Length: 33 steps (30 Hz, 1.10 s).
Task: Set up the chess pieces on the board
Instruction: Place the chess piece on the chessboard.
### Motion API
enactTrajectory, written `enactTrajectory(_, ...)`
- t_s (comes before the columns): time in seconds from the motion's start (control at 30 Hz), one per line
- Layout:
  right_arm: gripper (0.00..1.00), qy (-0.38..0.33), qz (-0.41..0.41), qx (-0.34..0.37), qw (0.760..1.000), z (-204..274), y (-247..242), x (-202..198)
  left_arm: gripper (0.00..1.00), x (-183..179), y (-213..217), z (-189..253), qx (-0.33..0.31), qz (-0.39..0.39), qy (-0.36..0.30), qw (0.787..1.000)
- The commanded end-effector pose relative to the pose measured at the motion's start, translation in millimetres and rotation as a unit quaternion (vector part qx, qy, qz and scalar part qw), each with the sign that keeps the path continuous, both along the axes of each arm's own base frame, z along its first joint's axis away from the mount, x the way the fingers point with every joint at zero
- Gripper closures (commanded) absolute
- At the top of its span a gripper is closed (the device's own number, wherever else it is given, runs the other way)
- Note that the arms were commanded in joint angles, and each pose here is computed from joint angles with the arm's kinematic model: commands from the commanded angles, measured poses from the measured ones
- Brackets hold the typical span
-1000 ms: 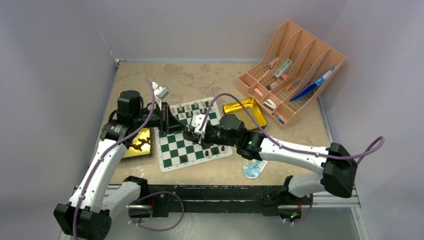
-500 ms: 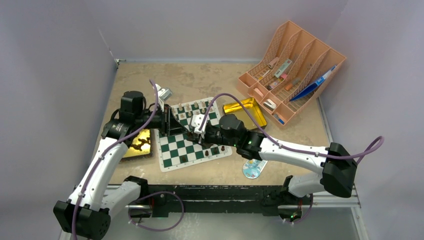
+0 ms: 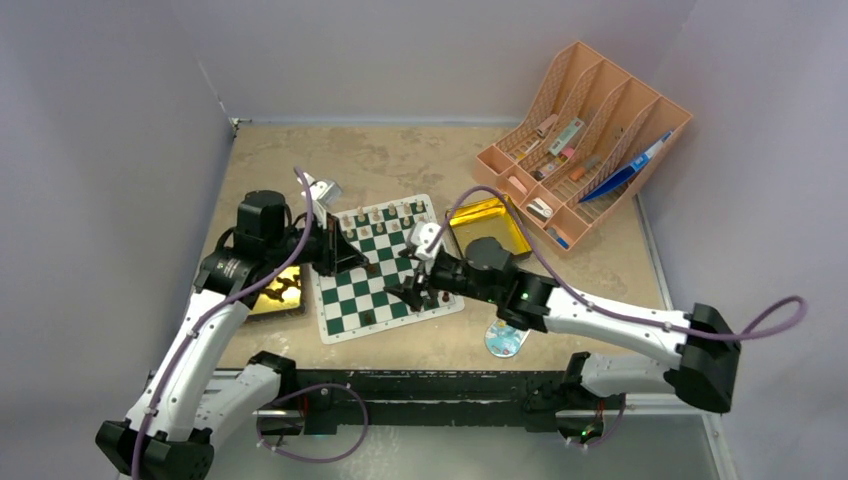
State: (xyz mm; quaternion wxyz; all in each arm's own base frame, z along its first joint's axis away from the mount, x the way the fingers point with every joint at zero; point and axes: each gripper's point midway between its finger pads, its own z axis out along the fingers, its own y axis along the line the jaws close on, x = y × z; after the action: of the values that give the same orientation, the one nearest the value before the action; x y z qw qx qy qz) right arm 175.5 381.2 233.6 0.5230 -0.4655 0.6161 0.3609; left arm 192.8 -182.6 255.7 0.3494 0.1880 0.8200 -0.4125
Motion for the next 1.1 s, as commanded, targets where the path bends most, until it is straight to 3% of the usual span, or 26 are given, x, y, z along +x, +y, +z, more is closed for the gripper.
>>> enactTrajectory(0.0,0.18,0.024,-0.058,0.097,0.993,47.6,-28.7,-2.9,1.00,9.2,8.8,6.4,0.029,0.061,-0.016,0.998)
enactTrajectory(0.07,0.03,0.031,-0.073,0.122,0.989,59.2,-44.1,-6.9,1.00,13.5,11.0,-2.7,0.048,0.081,-0.005,0.996)
enactTrajectory(0.1,0.02,0.032,-0.076,0.133,0.988,64.7,-51.2,-9.7,1.00,15.4,11.0,-8.1,0.057,0.088,0.003,0.995)
enactTrajectory(0.37,0.01,0.025,-0.121,0.210,0.970,101.4,-104.2,-20.1,1.00,34.9,22.1,-47.4,0.146,0.206,0.043,0.966)
enactTrajectory(0.67,0.01,0.022,-0.143,0.222,0.964,107.2,-123.5,-21.4,1.00,3.8,19.3,-105.7,0.201,0.281,0.108,0.932)
enactTrajectory(1.07,0.01,0.019,-0.145,0.216,0.965,108.7,-130.6,-24.1,1.00,-9.9,53.7,-147.7,0.209,0.415,0.147,0.873)
